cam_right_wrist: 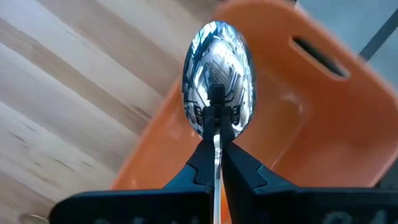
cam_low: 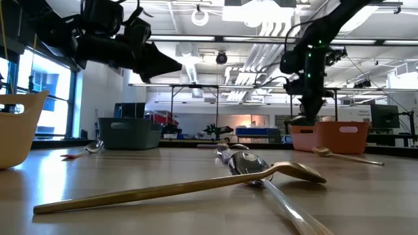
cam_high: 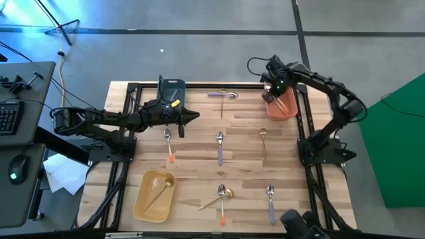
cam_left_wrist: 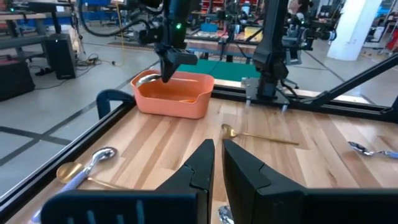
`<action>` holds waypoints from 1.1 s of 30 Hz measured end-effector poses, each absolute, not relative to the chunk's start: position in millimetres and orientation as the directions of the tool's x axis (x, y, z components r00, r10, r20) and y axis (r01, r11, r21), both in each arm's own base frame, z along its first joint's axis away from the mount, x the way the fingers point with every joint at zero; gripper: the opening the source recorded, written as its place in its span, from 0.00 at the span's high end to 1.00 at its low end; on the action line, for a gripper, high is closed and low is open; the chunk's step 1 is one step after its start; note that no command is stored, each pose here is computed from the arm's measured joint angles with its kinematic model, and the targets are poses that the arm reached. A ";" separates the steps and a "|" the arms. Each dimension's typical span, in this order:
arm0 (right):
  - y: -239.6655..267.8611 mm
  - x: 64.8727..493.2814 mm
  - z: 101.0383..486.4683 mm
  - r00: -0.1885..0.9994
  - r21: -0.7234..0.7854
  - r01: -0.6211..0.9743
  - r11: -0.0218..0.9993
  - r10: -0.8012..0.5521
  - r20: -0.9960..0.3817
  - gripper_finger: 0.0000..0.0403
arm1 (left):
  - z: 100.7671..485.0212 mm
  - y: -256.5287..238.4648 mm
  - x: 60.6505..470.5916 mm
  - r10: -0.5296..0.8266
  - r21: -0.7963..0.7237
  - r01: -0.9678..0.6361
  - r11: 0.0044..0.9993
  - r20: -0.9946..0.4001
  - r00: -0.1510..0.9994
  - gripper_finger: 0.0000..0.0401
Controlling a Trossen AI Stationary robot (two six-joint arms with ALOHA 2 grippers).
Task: Sort silverware by color (type)
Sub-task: Put the bottom right orange spoon into the orange bin, then put the bottom left gold spoon into the yellow bin
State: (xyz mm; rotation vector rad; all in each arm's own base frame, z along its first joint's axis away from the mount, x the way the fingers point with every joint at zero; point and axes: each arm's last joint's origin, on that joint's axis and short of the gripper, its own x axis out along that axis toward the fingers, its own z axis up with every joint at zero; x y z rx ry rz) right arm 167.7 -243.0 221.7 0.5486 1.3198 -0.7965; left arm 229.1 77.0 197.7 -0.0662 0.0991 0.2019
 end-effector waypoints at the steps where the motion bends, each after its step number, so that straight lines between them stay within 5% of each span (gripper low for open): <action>1: -244.4 166.7 217.2 0.043 -0.083 0.776 0.626 -0.183 -0.982 0.99 | 197.2 77.1 229.0 0.199 -0.056 -0.206 0.977 -0.109 0.974 0.95; 15: -262.7 166.0 179.0 -0.024 -0.082 0.787 0.611 -0.102 -0.994 0.99 | 197.0 76.8 229.1 0.198 -0.083 -0.207 0.975 -0.111 0.974 0.95; 23: -267.8 165.4 168.6 -0.042 -0.084 0.793 0.603 -0.083 -0.996 0.90 | 195.7 76.7 229.0 0.196 -0.113 -0.210 0.971 -0.125 0.973 0.95; 33: -256.8 177.6 238.7 0.038 -0.113 0.733 0.670 -0.206 -0.978 0.87 | 202.0 59.6 241.6 0.060 -0.163 -0.092 0.982 -0.191 0.980 0.95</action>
